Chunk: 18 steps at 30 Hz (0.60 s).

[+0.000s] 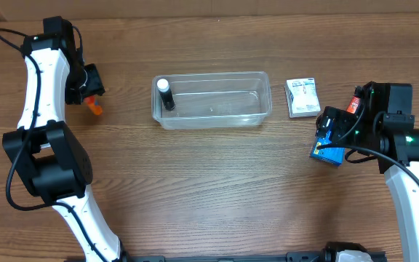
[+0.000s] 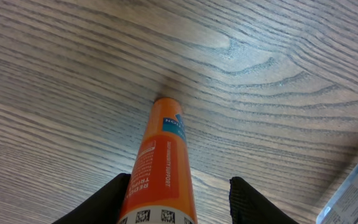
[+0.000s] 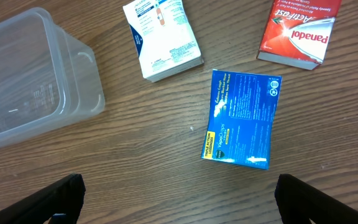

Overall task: Pack container
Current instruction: 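Grasp the orange tube with the left gripper, then place the orange tube upright beside the dark bottle in the container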

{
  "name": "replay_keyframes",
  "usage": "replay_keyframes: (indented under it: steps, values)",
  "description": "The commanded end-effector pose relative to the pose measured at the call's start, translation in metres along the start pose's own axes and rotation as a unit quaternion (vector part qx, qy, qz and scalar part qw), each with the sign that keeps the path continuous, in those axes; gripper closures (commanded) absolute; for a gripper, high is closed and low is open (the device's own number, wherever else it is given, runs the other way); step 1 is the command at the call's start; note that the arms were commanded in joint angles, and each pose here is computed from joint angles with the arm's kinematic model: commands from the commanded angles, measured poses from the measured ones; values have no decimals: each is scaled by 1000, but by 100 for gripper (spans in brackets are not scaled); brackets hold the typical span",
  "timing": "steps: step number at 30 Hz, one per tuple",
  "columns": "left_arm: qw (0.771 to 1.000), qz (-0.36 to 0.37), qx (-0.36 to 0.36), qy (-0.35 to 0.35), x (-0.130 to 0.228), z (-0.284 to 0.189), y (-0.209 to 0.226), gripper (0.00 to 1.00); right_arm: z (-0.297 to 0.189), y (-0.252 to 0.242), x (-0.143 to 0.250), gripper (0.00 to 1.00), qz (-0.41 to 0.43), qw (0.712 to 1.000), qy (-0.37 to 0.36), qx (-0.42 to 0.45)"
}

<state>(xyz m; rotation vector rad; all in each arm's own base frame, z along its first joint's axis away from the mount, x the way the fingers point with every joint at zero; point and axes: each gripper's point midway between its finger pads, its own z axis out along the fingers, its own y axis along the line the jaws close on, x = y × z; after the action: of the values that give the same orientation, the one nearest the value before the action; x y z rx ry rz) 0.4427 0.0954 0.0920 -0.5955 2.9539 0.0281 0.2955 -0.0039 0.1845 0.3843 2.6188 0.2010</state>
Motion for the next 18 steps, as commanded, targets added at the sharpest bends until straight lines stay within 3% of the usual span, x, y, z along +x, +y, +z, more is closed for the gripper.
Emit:
replay_keyframes:
  steps: [1,18]
  values:
    - [1000,1,5,1,0,-2,0,49,-8,3,-10,0,2,1000,-17,-4]
    - [1000,1,1,13,6,-2,2,75,-3,2,-8,0,3,1000,-11,-3]
